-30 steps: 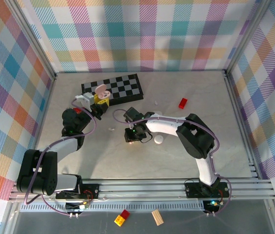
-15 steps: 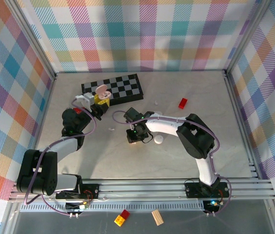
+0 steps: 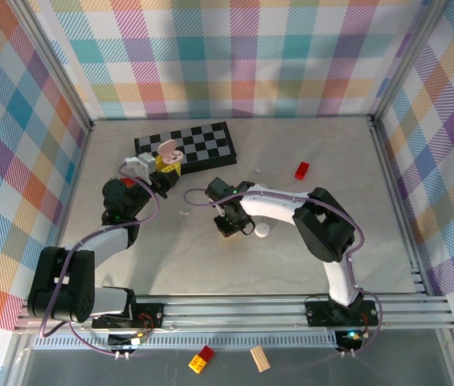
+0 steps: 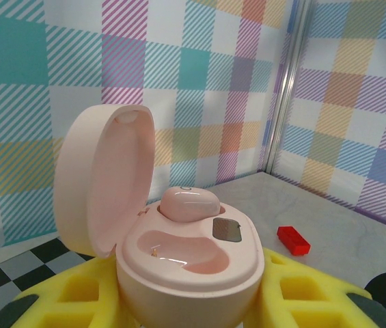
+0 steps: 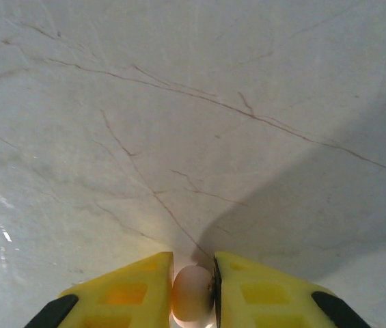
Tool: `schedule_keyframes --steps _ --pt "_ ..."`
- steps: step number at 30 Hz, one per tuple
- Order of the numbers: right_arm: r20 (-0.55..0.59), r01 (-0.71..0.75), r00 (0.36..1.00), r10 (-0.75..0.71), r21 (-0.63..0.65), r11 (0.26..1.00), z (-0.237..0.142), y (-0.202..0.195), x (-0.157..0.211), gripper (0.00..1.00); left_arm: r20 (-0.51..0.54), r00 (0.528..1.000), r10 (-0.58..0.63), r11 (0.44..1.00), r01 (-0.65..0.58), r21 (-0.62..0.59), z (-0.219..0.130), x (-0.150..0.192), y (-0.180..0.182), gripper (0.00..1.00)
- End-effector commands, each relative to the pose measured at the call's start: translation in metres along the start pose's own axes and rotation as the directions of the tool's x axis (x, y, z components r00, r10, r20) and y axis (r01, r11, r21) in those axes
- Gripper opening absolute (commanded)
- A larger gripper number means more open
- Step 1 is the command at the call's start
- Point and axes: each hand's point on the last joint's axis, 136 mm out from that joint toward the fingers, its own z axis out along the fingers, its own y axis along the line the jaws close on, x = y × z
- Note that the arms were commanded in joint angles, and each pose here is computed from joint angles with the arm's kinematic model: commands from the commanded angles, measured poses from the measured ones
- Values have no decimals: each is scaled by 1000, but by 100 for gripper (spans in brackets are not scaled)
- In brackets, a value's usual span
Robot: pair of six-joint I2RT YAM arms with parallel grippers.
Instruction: Insert the wireless bluetooth earbuds into the charging case
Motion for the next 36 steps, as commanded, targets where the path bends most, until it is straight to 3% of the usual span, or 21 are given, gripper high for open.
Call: schedule_keyframes --steps 1,5,9,25,36 --pt "-12 52 999 -51 61 997 -12 -12 -2 24 53 997 47 999 -47 -3 -5 -19 -2 34" --pt "9 36 999 -36 69 997 -18 -13 -6 35 47 997 54 999 -53 -9 -5 -20 -1 34" --pt "22 37 999 -39 110 993 -22 -14 -6 38 42 998 54 998 -53 -27 -4 -20 3 34" --pt "11 155 986 -168 329 931 -18 -3 0 38 85 996 -31 982 45 -181 -16 -17 46 34" --pt "-53 211 977 -206 364 907 -7 -4 11 34 87 996 -23 979 40 -199 -20 -21 47 34"
